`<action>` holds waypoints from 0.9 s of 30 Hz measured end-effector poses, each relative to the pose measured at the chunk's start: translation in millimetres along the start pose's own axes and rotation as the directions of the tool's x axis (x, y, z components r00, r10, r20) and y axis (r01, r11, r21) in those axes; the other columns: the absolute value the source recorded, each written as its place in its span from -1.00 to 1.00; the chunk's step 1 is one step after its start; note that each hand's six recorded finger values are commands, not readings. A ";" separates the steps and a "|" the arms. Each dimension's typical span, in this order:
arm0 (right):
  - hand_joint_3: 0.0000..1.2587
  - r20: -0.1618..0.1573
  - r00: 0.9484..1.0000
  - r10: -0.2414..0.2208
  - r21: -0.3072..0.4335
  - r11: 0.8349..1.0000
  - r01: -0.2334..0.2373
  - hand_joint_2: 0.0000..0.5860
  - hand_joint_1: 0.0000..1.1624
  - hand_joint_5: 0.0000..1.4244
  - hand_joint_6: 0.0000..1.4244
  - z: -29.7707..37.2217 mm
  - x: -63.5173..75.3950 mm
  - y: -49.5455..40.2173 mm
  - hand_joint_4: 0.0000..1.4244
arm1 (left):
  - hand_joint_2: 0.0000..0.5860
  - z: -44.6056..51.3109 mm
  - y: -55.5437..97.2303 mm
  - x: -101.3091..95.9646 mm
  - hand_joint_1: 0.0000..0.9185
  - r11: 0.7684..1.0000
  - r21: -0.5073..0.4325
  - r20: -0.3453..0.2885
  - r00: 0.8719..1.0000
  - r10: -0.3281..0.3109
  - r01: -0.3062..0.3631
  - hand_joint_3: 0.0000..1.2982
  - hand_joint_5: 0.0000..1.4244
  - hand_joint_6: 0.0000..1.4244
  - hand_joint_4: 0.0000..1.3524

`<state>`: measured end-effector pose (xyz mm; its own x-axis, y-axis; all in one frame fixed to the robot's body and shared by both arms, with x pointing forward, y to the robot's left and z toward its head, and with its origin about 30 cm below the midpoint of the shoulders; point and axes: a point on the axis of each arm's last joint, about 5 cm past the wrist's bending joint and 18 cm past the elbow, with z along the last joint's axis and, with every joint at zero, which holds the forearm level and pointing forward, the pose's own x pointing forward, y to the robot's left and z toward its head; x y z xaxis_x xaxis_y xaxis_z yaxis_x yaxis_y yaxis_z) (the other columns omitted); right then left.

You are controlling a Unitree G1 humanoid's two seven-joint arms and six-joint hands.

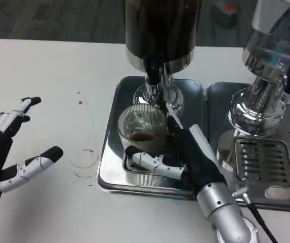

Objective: Grasp the cup under the faucet to collect the drink, then remove the cup.

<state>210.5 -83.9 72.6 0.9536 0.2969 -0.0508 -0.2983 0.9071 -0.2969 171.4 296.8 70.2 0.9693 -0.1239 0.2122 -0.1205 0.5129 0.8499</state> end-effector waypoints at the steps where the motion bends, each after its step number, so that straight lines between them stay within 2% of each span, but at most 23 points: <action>1: -1.00 0.001 1.000 0.003 0.001 1.000 -0.003 -0.40 0.42 -1.00 -0.94 0.4 0.7 0.4 -1.00 | -0.57 0.2 -1.0 -0.7 -1.00 1.000 -0.003 -0.002 1.000 -0.001 0.001 -0.75 -0.62 -0.78 -0.86; 10: -1.00 0.004 1.000 0.009 0.001 1.000 -0.009 -0.34 0.50 -0.93 -0.77 1.8 3.8 2.0 -0.96 | -0.57 1.5 -2.9 -4.7 -1.00 1.000 -0.011 -0.006 1.000 -0.010 0.010 -0.75 -0.62 -0.78 -0.87; 17: -0.76 0.002 1.000 -0.007 0.015 1.000 0.007 -0.32 0.57 -0.79 -0.65 2.5 4.7 3.7 -0.79 | -0.57 2.0 -3.8 -6.3 -1.00 1.000 -0.014 -0.008 1.000 -0.015 0.015 -0.74 -0.62 -0.78 -0.87; 27: -0.59 -0.001 0.999 -0.038 0.037 0.999 0.038 -0.28 0.62 -0.67 -0.53 3.4 5.6 6.3 -0.64 | -0.57 3.2 -3.5 -6.0 -1.00 1.000 -0.018 -0.003 1.000 -0.009 0.009 -0.74 -0.62 -0.78 -0.89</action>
<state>213.8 -75.5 73.7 0.9642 0.2621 -0.0409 -0.2634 0.9281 -0.2632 165.3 293.0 67.5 0.9711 -0.1259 0.2026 -0.1075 0.5273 0.8429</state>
